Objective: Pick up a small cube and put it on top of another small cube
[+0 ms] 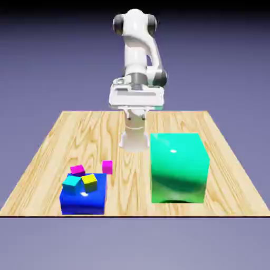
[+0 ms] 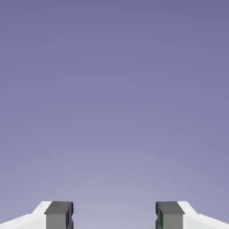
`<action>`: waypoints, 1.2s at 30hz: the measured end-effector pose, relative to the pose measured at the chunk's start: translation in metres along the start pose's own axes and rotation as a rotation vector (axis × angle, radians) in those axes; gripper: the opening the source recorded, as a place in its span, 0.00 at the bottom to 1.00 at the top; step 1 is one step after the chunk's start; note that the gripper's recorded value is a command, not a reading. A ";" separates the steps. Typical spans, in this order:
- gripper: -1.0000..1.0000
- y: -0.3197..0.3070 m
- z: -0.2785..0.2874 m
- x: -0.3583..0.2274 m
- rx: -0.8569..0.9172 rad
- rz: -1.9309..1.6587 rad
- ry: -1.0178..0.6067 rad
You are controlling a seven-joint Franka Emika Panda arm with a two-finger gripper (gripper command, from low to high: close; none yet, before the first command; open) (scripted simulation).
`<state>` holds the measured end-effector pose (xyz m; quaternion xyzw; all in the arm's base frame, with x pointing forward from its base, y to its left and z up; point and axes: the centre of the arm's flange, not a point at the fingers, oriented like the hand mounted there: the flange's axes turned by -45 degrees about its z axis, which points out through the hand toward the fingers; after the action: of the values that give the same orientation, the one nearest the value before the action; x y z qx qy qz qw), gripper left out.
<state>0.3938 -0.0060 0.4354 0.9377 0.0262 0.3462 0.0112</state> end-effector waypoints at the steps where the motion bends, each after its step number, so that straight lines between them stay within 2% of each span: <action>1: 0.50 0.008 0.016 -0.011 -0.004 -0.003 -0.075; 8: 0.50 0.064 0.103 -0.113 -0.006 -0.016 -0.602; 15: 0.50 0.112 0.137 -0.239 0.043 -0.007 -1.128; 22: 0.50 0.111 0.171 -0.294 0.042 -0.005 -1.128; 23: 0.00 0.110 0.173 -0.297 0.043 -0.005 -1.128; 33: 0.00 0.112 0.137 -0.239 0.044 -0.005 -1.128; 36: 0.00 0.125 0.146 -0.196 0.035 -0.027 -1.097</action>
<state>0.3448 -0.1424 0.2020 0.9803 0.0343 -0.1944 0.0120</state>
